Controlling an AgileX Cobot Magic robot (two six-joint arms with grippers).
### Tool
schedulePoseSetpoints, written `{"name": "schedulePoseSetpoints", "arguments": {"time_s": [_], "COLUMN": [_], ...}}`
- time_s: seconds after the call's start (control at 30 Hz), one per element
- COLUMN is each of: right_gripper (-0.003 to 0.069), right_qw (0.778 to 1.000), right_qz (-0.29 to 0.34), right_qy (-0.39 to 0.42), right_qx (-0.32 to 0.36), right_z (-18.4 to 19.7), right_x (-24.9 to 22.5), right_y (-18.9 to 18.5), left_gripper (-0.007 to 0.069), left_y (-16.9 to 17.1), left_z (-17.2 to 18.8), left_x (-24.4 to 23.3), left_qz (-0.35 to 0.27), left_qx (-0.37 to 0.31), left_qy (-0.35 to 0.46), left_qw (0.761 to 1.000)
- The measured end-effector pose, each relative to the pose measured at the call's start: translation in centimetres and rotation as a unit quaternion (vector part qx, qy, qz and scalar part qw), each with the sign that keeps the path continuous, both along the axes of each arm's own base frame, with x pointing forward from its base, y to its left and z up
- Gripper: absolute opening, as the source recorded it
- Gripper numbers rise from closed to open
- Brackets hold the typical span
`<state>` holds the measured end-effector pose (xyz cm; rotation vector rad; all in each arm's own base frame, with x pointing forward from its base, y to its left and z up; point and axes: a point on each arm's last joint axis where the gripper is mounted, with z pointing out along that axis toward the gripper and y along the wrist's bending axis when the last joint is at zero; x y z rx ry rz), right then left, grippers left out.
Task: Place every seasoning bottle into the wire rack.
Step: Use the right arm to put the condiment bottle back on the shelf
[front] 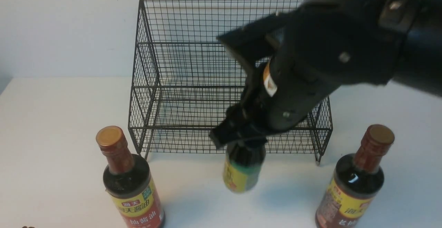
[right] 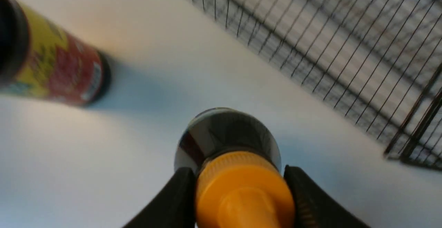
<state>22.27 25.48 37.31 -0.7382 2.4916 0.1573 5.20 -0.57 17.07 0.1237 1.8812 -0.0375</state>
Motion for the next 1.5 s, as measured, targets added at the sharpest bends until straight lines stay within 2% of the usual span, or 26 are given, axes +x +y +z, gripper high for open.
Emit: {"name": "schedulePoseSetpoints", "arguments": {"time_s": [0.23,0.43,0.57,0.8,1.03,1.5], "right_gripper": [0.0298,0.0298,0.0298,0.0298,0.03,0.0299], "right_qw": [0.992,0.987,0.988,0.988,0.985,0.984], "right_qz": [-0.024,-0.069,-0.105,-0.147,-0.161,-0.151], "right_qy": [-0.119,-0.143,-0.113,-0.046,-0.062,-0.087], "right_qx": [0.037,0.04,0.025,0.018,0.027,0.039], "right_z": [7.1,8.8,7.5,3.6,2.0,1.5], "right_x": [1.4,3.7,6.9,11.3,14.3,15.4], "right_y": [-2.2,-5.3,-7.8,-9.6,-10.0,-9.5], "left_gripper": [-0.0004,-0.0004,-0.0004,-0.0004,-0.0004,-0.0004], "left_y": [0.0,0.0,0.0,0.0,0.0,0.0], "left_z": [0.0,0.0,0.0,0.0,0.0,0.0], "left_x": [0.0,0.0,0.0,0.0,0.0,0.0], "left_qz": [0.0,0.0,0.0,0.0,0.0,0.0], "left_qx": [0.0,0.0,0.0,0.0,0.0,0.0], "left_qy": [0.0,0.0,0.0,0.0,0.0,0.0], "left_qw": [1.0,1.0,1.0,1.0,1.0,1.0]}}
